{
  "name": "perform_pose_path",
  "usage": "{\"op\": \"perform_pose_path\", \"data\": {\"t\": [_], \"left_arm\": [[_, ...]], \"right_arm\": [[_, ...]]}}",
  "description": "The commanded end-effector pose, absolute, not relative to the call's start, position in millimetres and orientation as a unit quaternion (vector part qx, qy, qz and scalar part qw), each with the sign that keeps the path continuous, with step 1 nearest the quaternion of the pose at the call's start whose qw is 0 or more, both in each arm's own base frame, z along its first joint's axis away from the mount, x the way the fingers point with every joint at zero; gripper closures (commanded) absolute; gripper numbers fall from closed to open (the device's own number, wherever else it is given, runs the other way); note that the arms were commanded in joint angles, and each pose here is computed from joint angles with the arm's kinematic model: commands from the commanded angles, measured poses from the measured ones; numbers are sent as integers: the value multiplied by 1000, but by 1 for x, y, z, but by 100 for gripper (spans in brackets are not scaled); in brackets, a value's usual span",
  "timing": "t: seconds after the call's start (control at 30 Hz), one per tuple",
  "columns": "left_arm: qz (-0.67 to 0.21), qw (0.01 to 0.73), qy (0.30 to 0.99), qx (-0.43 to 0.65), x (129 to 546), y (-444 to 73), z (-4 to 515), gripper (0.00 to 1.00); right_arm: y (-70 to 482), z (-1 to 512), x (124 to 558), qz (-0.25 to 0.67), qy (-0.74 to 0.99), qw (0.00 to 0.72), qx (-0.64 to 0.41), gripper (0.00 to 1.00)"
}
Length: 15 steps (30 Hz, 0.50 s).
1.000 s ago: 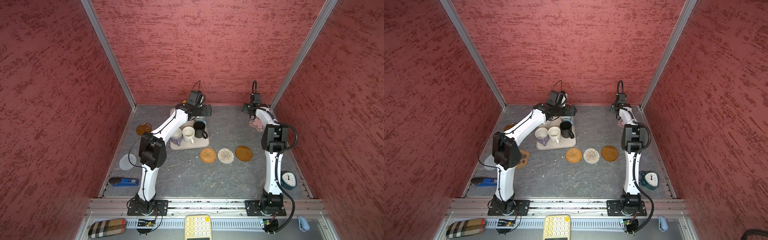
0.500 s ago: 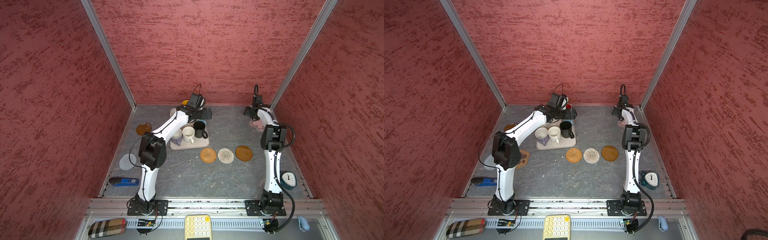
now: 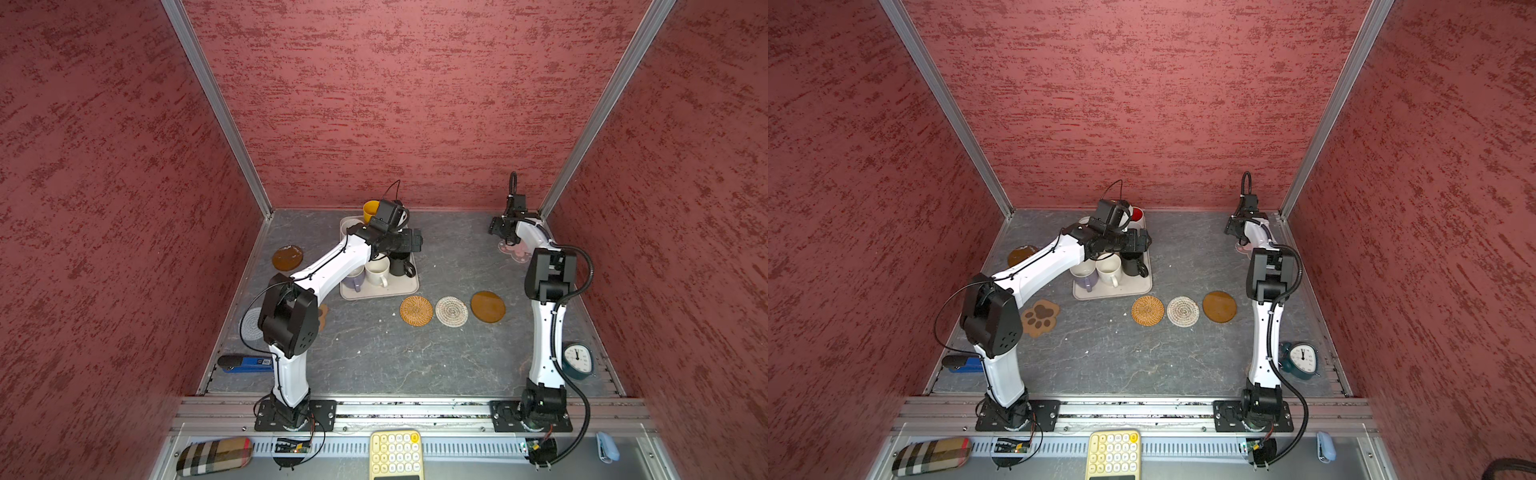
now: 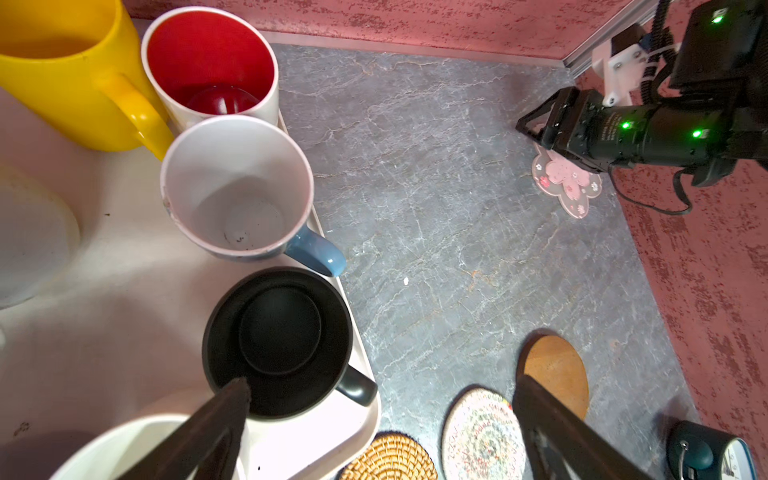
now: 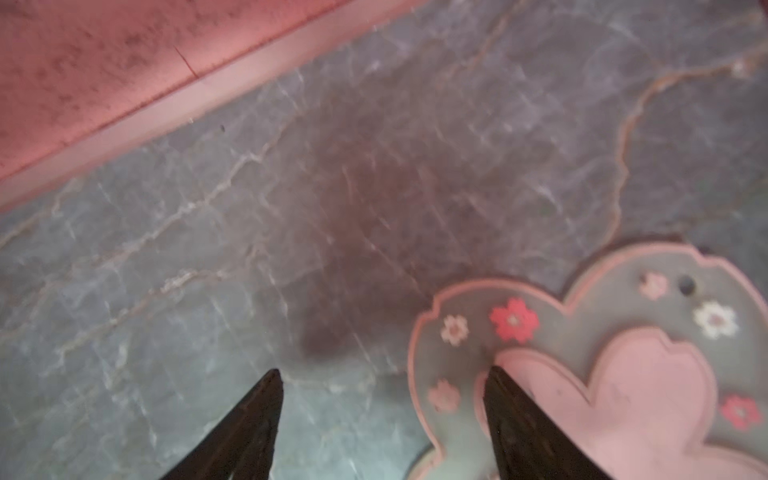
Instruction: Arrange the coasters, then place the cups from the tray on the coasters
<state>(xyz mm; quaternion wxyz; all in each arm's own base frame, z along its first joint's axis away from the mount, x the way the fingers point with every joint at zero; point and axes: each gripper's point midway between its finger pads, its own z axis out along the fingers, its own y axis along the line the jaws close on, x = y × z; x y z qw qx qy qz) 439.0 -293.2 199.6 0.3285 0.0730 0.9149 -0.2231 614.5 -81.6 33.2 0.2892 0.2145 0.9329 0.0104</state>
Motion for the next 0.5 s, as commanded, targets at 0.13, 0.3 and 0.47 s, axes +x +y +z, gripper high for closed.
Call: {"op": "perform_pose_path", "data": {"t": [0.13,0.3,0.47], "left_arm": [[-235,358,901,72,420,-296,218,0],[-237,361,899,69,407,-291,215,0],[-234,359,901,63,399,-286,209,0]], "right_arm": [[-82,10,561,-4,946,225,234,23],[-81,13,548,-5,944,227,240,24],[-86,33,556,-7,938,251,240,24]]}}
